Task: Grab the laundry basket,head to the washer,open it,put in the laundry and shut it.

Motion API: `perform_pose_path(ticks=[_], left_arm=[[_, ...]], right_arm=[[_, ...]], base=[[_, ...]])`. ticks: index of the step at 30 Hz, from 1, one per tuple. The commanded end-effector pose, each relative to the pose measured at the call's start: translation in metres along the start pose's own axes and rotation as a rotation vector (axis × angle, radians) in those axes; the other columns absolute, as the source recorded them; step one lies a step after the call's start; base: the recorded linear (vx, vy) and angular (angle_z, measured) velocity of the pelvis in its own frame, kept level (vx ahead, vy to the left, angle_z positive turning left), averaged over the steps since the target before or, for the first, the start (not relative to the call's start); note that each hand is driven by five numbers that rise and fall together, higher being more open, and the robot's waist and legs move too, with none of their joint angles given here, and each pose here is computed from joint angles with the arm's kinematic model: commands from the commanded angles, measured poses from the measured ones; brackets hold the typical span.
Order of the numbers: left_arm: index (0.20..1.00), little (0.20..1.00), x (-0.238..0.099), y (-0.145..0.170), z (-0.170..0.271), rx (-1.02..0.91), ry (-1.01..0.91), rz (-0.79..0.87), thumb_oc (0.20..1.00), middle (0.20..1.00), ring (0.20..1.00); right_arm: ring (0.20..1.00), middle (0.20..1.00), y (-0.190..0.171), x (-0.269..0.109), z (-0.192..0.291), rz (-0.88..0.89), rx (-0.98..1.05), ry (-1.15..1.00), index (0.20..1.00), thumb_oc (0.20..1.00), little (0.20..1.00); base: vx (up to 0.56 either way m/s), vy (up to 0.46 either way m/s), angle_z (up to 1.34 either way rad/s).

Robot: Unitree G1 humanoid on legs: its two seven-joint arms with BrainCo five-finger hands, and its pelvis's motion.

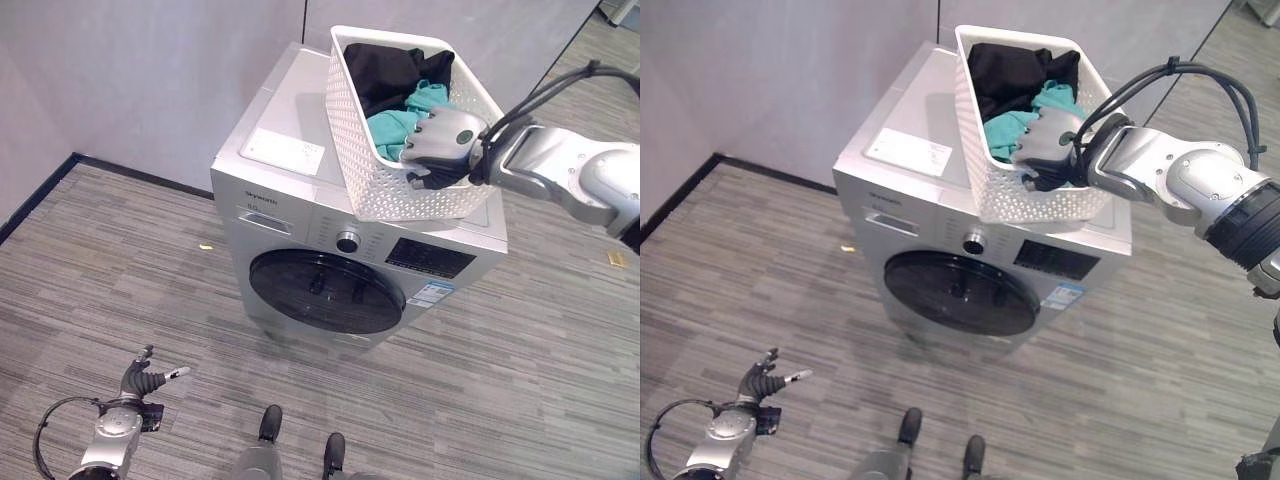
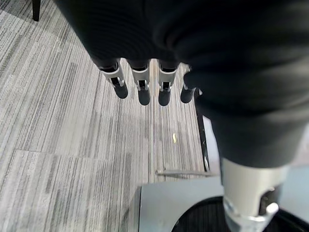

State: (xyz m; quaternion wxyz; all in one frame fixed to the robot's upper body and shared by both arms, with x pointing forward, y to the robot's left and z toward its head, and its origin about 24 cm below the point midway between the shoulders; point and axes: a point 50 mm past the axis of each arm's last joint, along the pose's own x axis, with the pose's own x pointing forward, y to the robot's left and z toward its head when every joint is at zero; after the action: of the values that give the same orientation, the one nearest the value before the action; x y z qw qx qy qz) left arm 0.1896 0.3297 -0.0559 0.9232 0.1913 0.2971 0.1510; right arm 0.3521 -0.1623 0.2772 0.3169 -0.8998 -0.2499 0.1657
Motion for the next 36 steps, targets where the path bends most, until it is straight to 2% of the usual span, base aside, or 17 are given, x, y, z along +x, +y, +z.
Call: perform_pose_path(ticks=[1, 17, 26, 32, 33, 34, 35, 36], left_arm=[[1.0, 1.0, 0.01, 0.014, 0.027, 0.053, -0.089, 0.034, 1.0, 1.0, 1.0], [1.0, 1.0, 0.004, 0.0, 0.004, 0.064, -0.019, -0.017, 1.0, 1.0, 1.0], [1.0, 1.0, 0.002, -0.008, -0.005, 0.035, 0.019, -0.024, 1.0, 1.0, 1.0], [1.0, 1.0, 0.002, -0.011, -0.006, 0.046, 0.023, -0.033, 1.0, 1.0, 1.0], [1.0, 1.0, 0.001, -0.013, -0.006, 0.042, 0.023, -0.036, 1.0, 1.0, 1.0], [1.0, 1.0, 0.001, -0.015, -0.007, 0.035, 0.024, -0.041, 1.0, 1.0, 1.0], [1.0, 1.0, 0.0, -0.017, -0.009, 0.032, 0.03, -0.043, 1.0, 1.0, 1.0], [1.0, 1.0, 0.0, -0.017, -0.009, 0.032, 0.03, -0.043, 1.0, 1.0, 1.0]], right_arm=[[0.2, 0.2, 0.045, -0.014, 0.008, 0.181, -0.093, -0.05, 0.2, 0.2, 0.2], [0.2, 0.2, 0.106, -0.057, -0.033, 0.4, -0.144, 0.168, 0.2, 0.2, 0.2], [0.2, 0.2, 0.069, -0.036, 0.003, 0.215, -0.174, -0.03, 0.2, 0.2, 0.2], [0.2, 0.2, 0.07, -0.037, 0.014, 0.191, -0.142, -0.08, 0.2, 0.2, 0.2], [0.266, 0.266, 0.075, -0.04, 0.015, 0.207, -0.127, -0.075, 0.266, 0.266, 0.266], [0.633, 0.633, 0.081, -0.041, 0.013, 0.224, -0.116, -0.057, 0.633, 0.633, 0.633], [0.74, 0.74, 0.085, -0.043, 0.01, 0.239, -0.1, -0.036, 0.74, 0.74, 0.74], [0.94, 0.94, 0.086, -0.043, 0.01, 0.239, -0.099, -0.036, 0.94, 0.94, 0.94]], base=[[0.03, -0.045, 0.01], [0.03, -0.017, 0.04], [0.01, -0.002, 0.0], [0.0, 0.0, 0.0], [0.0, 0.0, 0.0], [0.0, 0.0, 0.0], [0.0, 0.0, 0.0], [0.0, 0.0, 0.0]])
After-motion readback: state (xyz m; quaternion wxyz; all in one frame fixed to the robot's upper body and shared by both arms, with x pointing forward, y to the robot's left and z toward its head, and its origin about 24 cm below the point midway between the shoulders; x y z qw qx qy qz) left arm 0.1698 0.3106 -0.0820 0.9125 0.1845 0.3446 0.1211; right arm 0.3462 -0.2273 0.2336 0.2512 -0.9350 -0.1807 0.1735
